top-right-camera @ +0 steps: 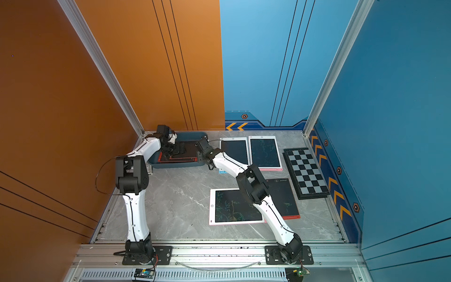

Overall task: Take out the writing tablet from the storage box
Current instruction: Pick up the writing tablet from the storage box.

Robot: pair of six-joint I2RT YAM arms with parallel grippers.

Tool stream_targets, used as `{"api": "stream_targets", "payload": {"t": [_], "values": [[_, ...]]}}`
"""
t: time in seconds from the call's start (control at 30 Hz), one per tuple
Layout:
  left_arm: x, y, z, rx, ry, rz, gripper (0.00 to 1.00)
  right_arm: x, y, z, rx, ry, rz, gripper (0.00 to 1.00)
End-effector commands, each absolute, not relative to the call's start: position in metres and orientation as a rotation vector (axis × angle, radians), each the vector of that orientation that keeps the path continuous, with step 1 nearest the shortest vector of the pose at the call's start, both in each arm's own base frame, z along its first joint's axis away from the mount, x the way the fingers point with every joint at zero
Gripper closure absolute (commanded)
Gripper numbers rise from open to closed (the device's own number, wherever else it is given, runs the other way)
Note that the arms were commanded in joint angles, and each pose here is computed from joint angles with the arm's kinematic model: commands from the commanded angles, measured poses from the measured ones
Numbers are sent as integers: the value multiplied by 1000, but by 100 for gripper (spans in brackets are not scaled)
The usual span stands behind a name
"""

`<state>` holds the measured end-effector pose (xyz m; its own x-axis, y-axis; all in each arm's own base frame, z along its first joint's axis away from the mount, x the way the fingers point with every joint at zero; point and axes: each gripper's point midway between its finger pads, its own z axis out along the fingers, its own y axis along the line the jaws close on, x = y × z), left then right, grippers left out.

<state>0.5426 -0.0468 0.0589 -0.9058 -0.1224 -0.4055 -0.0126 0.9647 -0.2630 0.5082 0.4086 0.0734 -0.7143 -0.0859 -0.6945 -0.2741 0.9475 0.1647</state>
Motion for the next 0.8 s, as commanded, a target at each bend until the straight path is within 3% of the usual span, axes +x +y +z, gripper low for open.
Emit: {"api": "stream_targets", "payload": {"t": [0.0,0.33,0.57,0.77], "values": [[539,-52,83,-94,2665,-401,2,495,397,42,-289,2462,258,35],[544,-5,121,-129,2585,-132,2,505,388,68,-270,2405,223,34],[545,8,93,-184,2633,-168,2,514,385,86,-253,2357,215,32],[545,0,70,-183,2675,-207,2,512,388,73,-258,2382,218,33]]}}
